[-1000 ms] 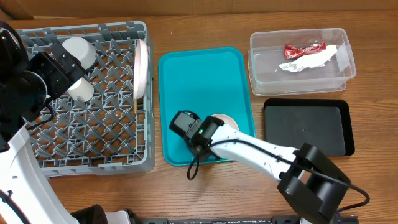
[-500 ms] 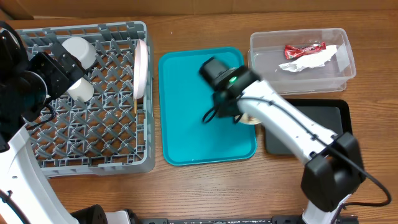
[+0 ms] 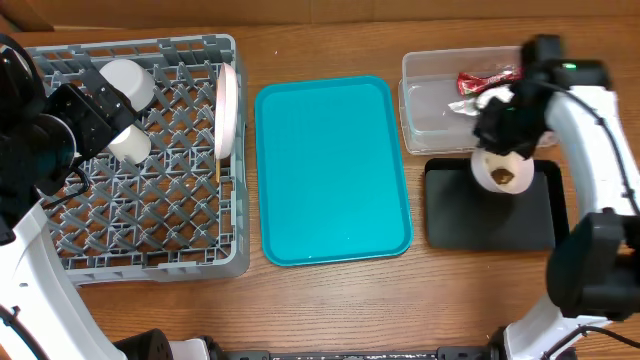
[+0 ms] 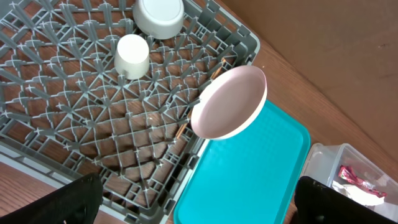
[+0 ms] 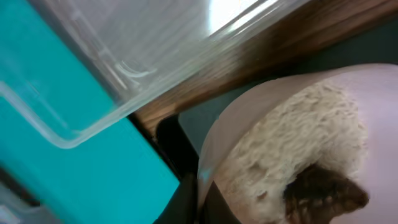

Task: Sort waste into correct bins and load items into the dishwasher
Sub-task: 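Carry the bowl right over the black tray, then tilt the bowl to dump the rice and scrap onto the black tray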

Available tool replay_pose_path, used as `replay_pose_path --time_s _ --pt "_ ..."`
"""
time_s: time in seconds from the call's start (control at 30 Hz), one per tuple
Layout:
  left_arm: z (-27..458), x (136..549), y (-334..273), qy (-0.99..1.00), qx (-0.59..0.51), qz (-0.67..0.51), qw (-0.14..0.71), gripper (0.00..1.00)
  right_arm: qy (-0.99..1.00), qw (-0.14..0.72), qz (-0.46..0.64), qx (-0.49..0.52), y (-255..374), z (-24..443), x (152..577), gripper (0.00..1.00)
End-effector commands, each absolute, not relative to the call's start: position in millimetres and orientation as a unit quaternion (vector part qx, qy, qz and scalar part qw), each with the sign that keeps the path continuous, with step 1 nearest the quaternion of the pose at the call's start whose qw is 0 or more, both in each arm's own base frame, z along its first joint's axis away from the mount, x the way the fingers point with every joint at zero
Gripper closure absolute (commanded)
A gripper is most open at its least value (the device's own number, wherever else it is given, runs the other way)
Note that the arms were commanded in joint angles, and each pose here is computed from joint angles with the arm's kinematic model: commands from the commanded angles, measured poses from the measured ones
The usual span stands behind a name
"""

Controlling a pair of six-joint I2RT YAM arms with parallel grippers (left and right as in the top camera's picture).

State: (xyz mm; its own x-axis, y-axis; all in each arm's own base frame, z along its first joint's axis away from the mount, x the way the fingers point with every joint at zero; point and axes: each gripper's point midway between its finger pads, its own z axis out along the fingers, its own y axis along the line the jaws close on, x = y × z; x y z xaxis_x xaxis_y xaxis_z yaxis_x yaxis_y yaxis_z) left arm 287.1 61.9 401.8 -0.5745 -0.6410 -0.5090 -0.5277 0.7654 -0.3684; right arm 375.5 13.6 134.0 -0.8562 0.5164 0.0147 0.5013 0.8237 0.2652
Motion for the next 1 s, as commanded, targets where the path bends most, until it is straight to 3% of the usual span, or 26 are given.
replay_pose_path --time_s 0.0,0.37,0.53,0.97 --pt "403 287 63 0.881 -0.333 -0.09 0.323 0.0 0.939 0.052 0.24 0.24 16 169 379 0.96" --pt "403 287 63 0.881 -0.333 -0.09 0.323 0.0 0.917 0.017 0.326 0.23 19 173 360 0.96" --pt "403 287 63 0.881 -0.333 -0.09 0.323 0.0 0.878 0.009 0.423 0.223 25 182 352 0.96" --pt "403 287 63 0.881 -0.333 -0.09 0.323 0.0 0.811 0.014 0.524 0.26 6 164 331 0.97"
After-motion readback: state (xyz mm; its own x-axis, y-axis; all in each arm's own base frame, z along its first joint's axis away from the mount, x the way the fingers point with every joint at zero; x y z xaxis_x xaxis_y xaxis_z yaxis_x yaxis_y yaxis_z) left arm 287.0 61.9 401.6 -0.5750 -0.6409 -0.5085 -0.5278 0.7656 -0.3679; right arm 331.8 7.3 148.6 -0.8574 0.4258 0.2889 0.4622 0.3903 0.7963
